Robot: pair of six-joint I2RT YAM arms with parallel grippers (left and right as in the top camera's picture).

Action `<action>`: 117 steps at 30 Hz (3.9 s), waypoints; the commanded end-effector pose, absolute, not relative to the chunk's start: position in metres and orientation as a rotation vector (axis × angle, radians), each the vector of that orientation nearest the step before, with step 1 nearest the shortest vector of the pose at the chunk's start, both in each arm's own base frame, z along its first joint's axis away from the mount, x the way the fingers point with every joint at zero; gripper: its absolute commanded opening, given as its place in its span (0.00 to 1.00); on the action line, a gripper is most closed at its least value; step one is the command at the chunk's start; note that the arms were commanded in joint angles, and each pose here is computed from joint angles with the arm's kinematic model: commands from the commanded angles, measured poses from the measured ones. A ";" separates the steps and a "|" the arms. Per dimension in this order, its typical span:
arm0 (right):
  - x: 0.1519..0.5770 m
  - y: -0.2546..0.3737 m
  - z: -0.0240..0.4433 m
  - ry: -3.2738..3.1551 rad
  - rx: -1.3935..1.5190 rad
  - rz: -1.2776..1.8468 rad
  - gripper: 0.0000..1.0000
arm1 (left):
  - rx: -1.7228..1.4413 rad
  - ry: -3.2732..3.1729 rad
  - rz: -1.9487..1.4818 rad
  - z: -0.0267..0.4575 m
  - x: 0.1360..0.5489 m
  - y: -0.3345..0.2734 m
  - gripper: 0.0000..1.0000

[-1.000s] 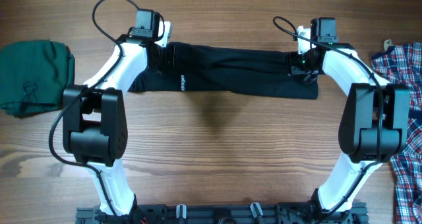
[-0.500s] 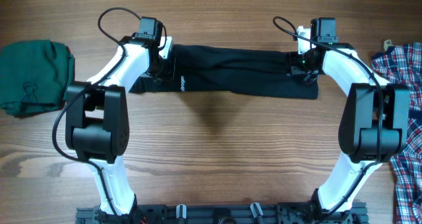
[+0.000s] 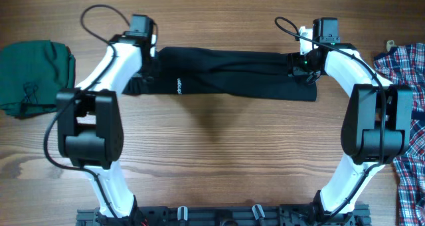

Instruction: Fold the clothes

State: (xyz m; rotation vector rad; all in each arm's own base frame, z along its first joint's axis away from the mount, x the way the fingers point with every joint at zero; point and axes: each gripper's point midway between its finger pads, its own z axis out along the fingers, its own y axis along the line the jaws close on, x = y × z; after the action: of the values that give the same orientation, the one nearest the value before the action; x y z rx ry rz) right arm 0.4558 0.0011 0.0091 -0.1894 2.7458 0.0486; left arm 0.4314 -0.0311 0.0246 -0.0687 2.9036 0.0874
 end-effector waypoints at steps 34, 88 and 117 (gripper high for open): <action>0.487 -0.015 0.132 2.496 -0.022 0.006 0.93 | -0.157 2.786 -0.244 0.013 0.488 -0.069 0.53; 0.397 0.007 -0.049 2.979 0.155 0.190 0.60 | 0.003 2.683 -0.303 0.114 0.473 -0.120 1.00; 0.455 -0.156 0.049 2.791 0.212 -0.076 0.05 | -0.227 2.652 -0.073 0.113 0.481 -0.077 1.00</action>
State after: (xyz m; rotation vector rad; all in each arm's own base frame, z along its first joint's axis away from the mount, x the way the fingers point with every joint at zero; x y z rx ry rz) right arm 0.4406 -0.1285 0.0274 0.2303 2.8289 0.0511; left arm 0.4788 -0.0835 0.1116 -0.1855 2.6618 -0.0899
